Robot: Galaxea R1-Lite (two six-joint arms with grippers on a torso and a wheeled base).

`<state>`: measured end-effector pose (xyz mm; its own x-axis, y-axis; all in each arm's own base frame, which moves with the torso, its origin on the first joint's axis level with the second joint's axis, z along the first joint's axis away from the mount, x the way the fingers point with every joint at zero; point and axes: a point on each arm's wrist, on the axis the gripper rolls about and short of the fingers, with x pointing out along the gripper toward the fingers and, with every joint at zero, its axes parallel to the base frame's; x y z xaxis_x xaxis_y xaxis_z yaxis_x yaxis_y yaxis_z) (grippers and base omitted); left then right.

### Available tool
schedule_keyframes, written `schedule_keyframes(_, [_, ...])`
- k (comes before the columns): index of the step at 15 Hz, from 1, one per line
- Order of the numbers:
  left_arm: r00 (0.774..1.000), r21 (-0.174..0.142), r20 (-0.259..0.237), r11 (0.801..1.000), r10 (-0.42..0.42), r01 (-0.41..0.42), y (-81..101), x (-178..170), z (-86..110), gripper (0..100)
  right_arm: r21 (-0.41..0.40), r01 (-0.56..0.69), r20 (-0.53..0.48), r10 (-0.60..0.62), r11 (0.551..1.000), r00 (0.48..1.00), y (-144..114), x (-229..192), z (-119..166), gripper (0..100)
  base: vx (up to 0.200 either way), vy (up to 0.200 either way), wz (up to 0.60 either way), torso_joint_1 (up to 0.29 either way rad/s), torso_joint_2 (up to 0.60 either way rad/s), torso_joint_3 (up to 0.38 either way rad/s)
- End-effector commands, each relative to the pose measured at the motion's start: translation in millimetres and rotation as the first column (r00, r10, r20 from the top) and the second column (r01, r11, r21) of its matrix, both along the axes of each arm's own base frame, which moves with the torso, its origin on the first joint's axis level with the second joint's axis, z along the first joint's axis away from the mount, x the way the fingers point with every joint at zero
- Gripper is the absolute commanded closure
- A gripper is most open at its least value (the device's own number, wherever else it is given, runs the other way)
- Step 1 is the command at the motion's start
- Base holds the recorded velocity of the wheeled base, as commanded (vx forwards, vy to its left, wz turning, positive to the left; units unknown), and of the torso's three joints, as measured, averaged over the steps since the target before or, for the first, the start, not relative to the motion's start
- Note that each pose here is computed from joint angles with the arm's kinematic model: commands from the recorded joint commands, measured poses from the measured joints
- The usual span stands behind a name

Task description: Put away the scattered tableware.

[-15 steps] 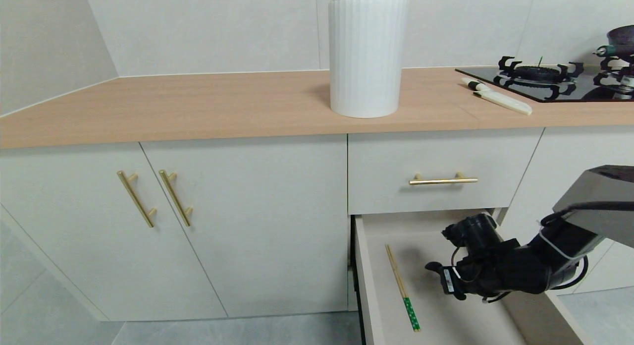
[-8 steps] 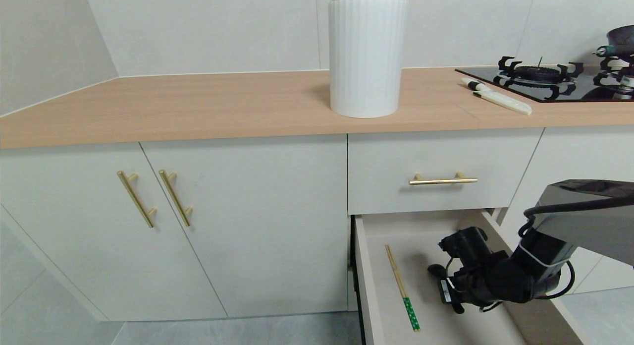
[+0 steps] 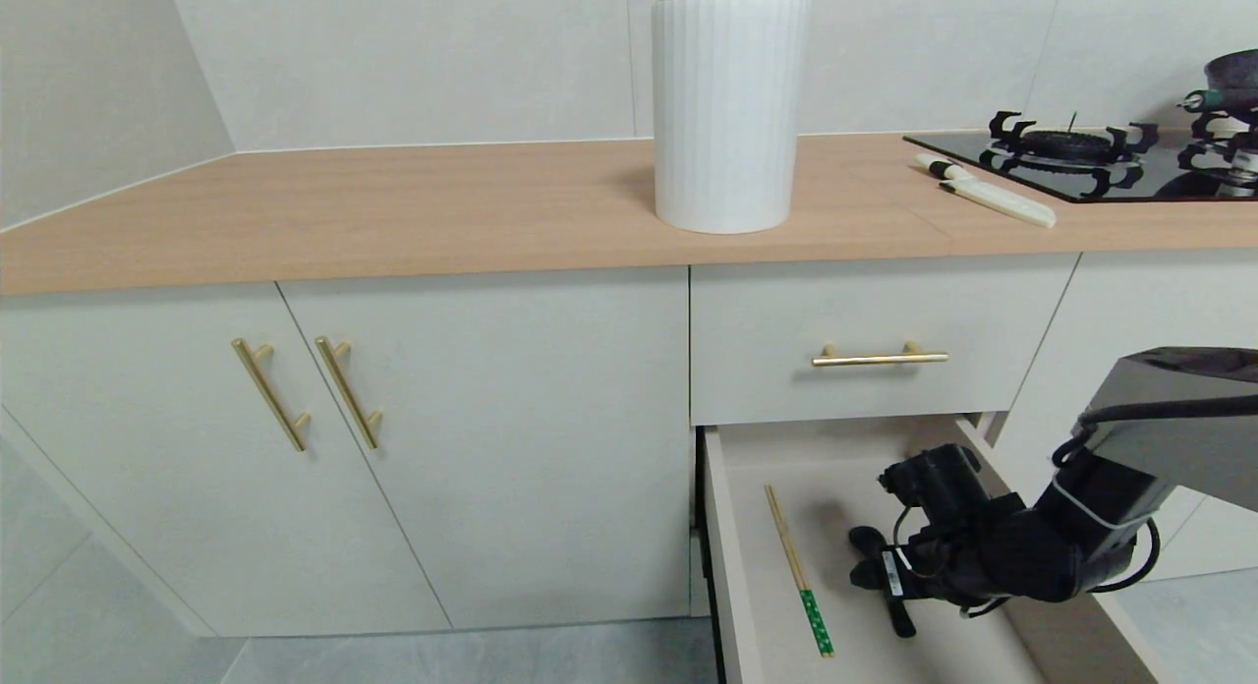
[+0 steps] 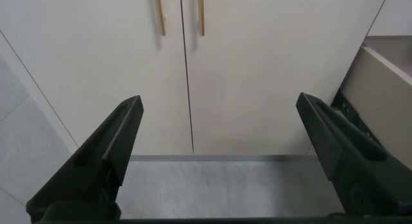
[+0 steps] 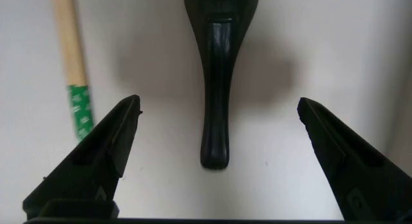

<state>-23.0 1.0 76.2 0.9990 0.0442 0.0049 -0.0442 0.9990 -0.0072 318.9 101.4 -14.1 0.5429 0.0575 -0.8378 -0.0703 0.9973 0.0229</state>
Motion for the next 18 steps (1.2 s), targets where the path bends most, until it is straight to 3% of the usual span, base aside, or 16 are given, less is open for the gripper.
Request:
schedule_keyframes(1, [1.0, -0.001, 0.0, 1.0, 0.0, 0.0, 0.0, 0.0, 0.0, 0, 0.041, -0.007, 0.112, 0.002, 0.999, 0.994, -4.9, -17.5, 49.9, 0, 0.0, 0.0, 0.0, 0.0, 0.0, 0.0])
schedule_keyframes(4, [1.0, -0.001, 0.0, 1.0, 0.0, 0.0, 0.0, 0.0, 0.0, 0, 0.075, -0.039, 0.247, 0.019, 0.996, 0.969, -5.4, -45.3, 108.2, 0, 0.0, 0.0, 0.0, 0.0, 0.0, 0.0])
schedule_keyframes(9, [1.0, 0.001, 0.0, 1.0, 0.0, 0.0, 0.0, 0.0, 0.0, 0, 0.068, -0.037, 0.248, 0.019, 0.997, 0.969, -22.2, -98.3, 190.1, 0, 0.0, 0.0, 0.0, 0.0, 0.0, 0.0])
schedule_keyframes(14, [1.0, -0.001, 0.0, 1.0, 0.0, 0.0, 0.0, 0.0, 0.0, 0, 0.056, -0.061, 0.208, 0.048, 0.997, 0.977, -21.9, -111.4, 200.0, 0, 0.0, 0.0, 0.0, 0.0, 0.0, 0.0])
schedule_keyframes(18, [1.0, -0.001, 0.0, 1.0, 0.0, 0.0, 0.0, 0.0, 0.0, 0, 0.056, -0.093, 0.203, 0.08, 0.994, 0.976, -16.2, -117.1, 201.0, 0, -0.2, 0.0, 0.0, 0.003, 0.0, 0.001])
